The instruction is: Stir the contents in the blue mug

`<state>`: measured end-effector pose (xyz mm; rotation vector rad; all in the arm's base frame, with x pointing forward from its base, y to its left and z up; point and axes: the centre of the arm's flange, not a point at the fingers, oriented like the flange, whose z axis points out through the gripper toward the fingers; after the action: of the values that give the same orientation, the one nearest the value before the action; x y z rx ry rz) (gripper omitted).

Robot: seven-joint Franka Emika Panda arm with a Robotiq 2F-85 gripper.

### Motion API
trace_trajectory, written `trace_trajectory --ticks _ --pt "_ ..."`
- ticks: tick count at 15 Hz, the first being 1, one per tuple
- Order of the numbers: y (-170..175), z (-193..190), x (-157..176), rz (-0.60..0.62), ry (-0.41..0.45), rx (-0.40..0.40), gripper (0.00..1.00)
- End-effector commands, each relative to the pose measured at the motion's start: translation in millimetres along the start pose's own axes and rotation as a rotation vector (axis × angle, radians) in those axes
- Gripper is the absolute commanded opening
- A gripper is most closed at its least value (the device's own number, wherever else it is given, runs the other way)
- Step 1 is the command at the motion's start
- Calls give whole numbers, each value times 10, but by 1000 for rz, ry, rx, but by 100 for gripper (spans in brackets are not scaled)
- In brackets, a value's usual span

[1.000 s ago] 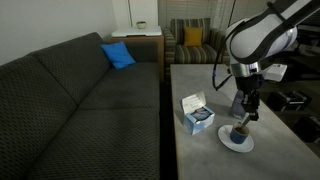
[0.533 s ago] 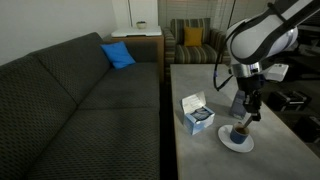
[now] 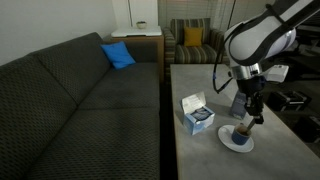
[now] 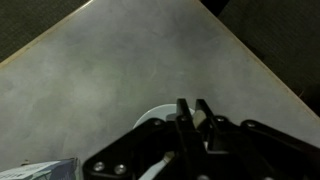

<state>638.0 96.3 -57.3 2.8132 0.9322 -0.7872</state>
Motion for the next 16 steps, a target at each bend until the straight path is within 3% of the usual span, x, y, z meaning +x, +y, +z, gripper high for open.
trace_trajectory --ticks 1,16 --pt "-13 36 34 -20 -22 -1 3" --pt "114 -36 20 11 43 -17 3"
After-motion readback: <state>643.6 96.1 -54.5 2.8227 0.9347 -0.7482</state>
